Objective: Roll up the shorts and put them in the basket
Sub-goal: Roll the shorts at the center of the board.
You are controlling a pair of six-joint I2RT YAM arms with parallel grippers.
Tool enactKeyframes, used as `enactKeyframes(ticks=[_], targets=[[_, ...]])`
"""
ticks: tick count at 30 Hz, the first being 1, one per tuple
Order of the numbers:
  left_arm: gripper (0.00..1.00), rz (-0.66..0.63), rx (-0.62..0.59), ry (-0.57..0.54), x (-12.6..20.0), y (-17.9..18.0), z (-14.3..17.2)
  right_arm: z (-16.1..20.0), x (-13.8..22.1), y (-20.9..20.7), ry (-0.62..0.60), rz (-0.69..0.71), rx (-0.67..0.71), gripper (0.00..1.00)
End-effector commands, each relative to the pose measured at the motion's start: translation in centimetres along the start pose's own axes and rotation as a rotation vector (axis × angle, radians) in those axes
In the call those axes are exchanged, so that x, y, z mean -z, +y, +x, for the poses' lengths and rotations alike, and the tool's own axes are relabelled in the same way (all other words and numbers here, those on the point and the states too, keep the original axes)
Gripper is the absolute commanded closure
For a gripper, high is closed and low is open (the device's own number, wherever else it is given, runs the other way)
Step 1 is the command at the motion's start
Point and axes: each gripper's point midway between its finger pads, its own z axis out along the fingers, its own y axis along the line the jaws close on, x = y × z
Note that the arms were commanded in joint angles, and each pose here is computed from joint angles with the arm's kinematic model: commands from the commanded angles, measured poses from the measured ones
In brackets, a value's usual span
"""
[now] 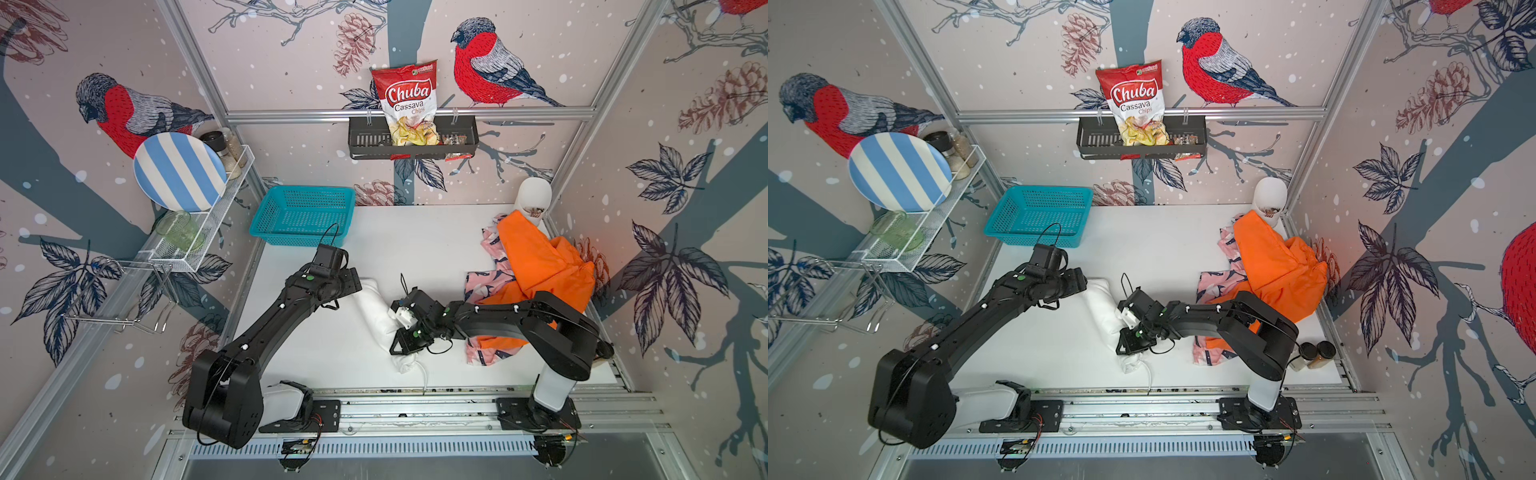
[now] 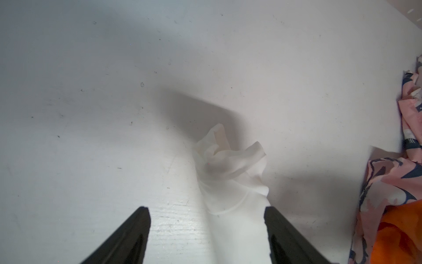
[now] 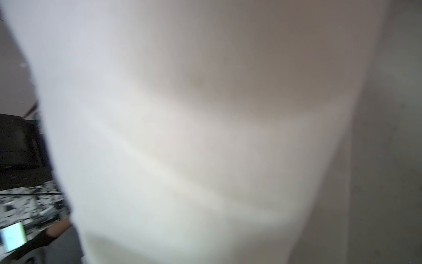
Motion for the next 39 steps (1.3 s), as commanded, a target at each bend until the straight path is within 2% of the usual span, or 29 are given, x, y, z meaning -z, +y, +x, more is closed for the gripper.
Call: enactKeyframes(ticks=[1,6,9,10,12,14,17,20,24,26,27,29,31,35,39], targets=[[0.19,0.052,0.02,0.043,-0.5,-1.5,1.2,-0.3,1.0,1.9,0.005,-0.232,-0.025,0.78],[0.22,0.065,-0.016,0.083,-3.5,-3.8,1.7,-0.4,1.9,-0.6,-0.012,-0.252,-0.088,0.78],[0.36,0.004,-0.028,0.104,-5.9,-3.2,1.7,-0.3,2.1,-2.0,-0.023,-0.213,-0.111,0.7],[0.42,-0.028,-0.035,0.107,-6.7,-2.6,1.6,-0.3,2.2,-2.6,-0.029,-0.17,-0.111,0.67],[0.52,-0.061,-0.047,0.129,-8.1,-1.9,1.9,-0.3,2.7,-3.4,-0.041,-0.085,-0.099,0.55],[0.58,-0.094,-0.064,0.162,-9.5,-0.9,2.6,-0.4,3.6,-3.8,-0.067,0.011,-0.072,0.45],[0.6,-0.1,-0.082,0.175,-10.5,-0.8,2.7,-0.8,5.7,-3.9,-0.108,0.163,-0.028,0.31],[0.6,-0.088,-0.095,0.173,-10.8,-1.3,2.3,-1.1,8.1,-3.4,-0.143,0.338,0.035,0.22],[0.6,-0.08,-0.107,0.179,-11.1,-1.4,2.3,-1.1,10.3,-2.1,-0.16,0.527,0.107,0.18],[0.6,-0.077,-0.112,0.18,-11.0,-1.5,2.3,-1.2,10.9,-1.4,-0.159,0.607,0.145,0.19],[0.6,-0.076,-0.114,0.177,-10.9,-1.6,2.2,-1.3,11.0,-1.0,-0.161,0.633,0.163,0.24],[0.6,-0.076,-0.119,0.177,-10.9,-1.6,2.2,-1.5,10.7,-0.2,-0.173,0.627,0.19,0.46],[0.6,-0.077,-0.123,0.177,-10.9,-1.5,2.2,-1.3,9.6,0.2,-0.165,0.568,0.194,0.55],[0.55,-0.076,-0.118,0.158,-10.7,-1.5,1.6,0.6,6.1,-1.5,-0.102,0.478,0.17,0.62],[0.45,-0.074,-0.111,0.135,-10.2,-1.9,0.3,1.5,4.5,-2.6,-0.096,0.449,0.141,0.64]])
